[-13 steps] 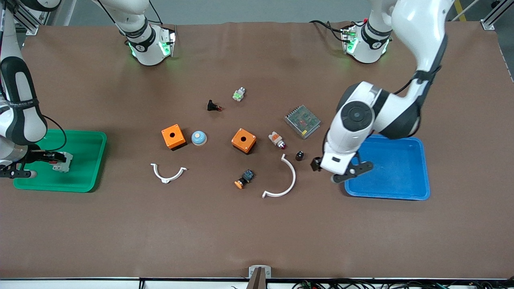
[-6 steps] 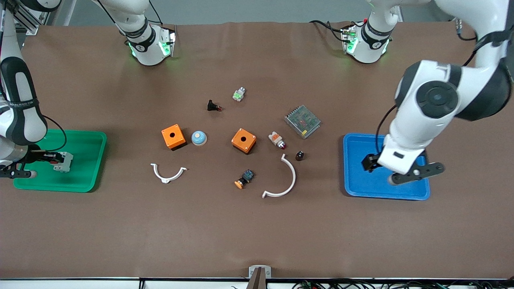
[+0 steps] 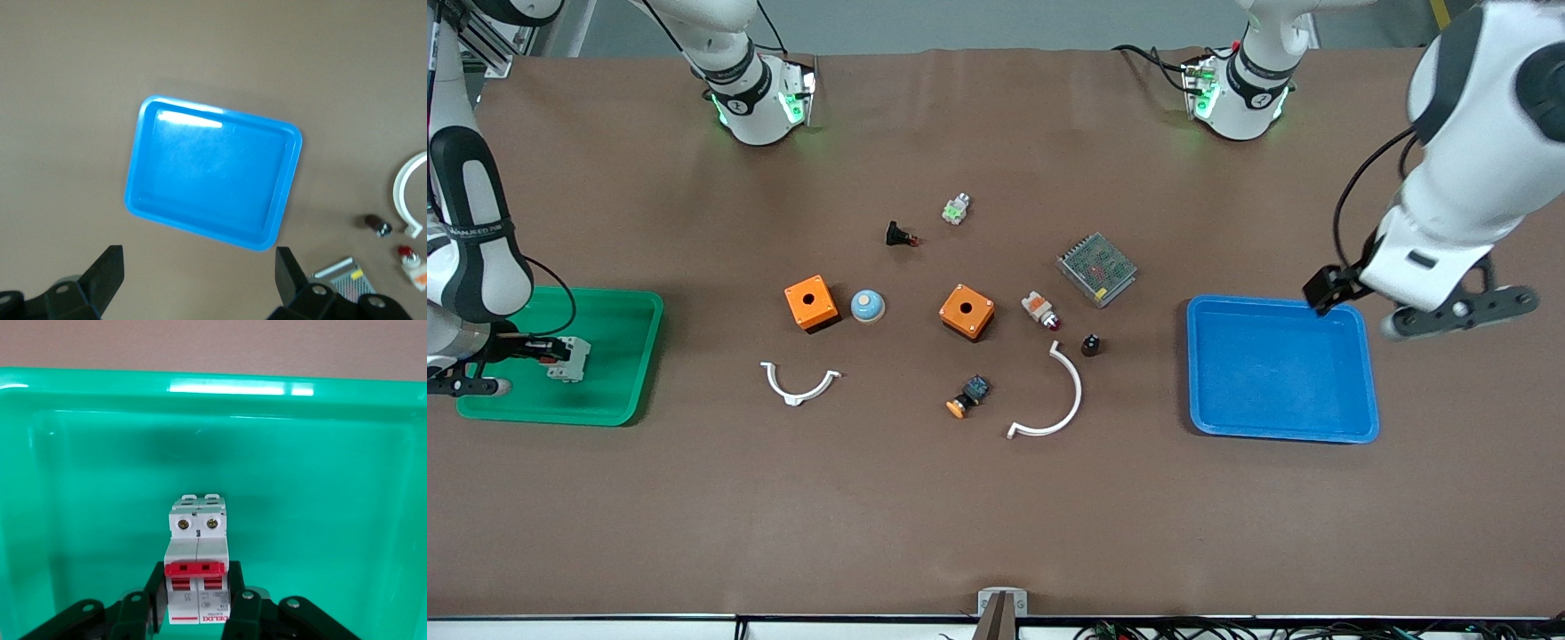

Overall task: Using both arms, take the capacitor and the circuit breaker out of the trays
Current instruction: 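Lift the white breaker with the right gripper toward the orange boxes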

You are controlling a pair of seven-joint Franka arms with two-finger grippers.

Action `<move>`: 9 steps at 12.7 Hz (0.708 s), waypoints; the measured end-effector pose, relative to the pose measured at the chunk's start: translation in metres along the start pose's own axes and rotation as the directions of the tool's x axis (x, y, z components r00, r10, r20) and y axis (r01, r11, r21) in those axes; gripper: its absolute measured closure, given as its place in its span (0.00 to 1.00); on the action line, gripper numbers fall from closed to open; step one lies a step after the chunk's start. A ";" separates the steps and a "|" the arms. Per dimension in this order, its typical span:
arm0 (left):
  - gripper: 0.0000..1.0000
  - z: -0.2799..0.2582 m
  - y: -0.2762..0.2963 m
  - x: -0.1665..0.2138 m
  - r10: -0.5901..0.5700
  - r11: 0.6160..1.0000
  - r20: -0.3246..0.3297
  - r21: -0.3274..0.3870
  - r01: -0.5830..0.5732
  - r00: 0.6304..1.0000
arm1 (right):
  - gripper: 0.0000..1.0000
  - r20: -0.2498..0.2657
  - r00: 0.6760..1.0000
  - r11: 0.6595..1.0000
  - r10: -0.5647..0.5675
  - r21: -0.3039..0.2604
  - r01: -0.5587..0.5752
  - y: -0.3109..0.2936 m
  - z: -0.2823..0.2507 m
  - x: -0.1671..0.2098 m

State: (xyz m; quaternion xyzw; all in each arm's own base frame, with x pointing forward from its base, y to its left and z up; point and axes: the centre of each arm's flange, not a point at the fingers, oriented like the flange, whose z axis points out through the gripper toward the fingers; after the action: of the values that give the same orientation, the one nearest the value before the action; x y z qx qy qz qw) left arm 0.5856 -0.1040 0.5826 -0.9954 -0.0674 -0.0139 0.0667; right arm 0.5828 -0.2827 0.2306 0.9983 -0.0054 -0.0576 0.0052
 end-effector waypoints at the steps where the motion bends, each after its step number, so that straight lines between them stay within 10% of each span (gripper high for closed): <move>1: 0.00 -0.011 -0.014 -0.004 0.009 1.000 0.022 -0.020 -0.009 1.000 | 0.61 0.013 1.000 1.000 -0.014 0.005 0.014 -0.008 -0.006 0.004; 9: 0.00 -0.052 -0.104 -0.045 0.152 0.985 0.071 -0.097 -0.145 0.986 | 0.61 0.125 0.990 0.998 -0.062 0.013 0.060 -0.148 -0.170 0.042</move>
State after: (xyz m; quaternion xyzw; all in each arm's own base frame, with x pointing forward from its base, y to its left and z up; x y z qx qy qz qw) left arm 0.5262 -0.0145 0.6461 -0.9994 0.0053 0.0270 0.0192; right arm 0.6458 -0.1336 0.3926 0.9924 0.0245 -0.1203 -0.0017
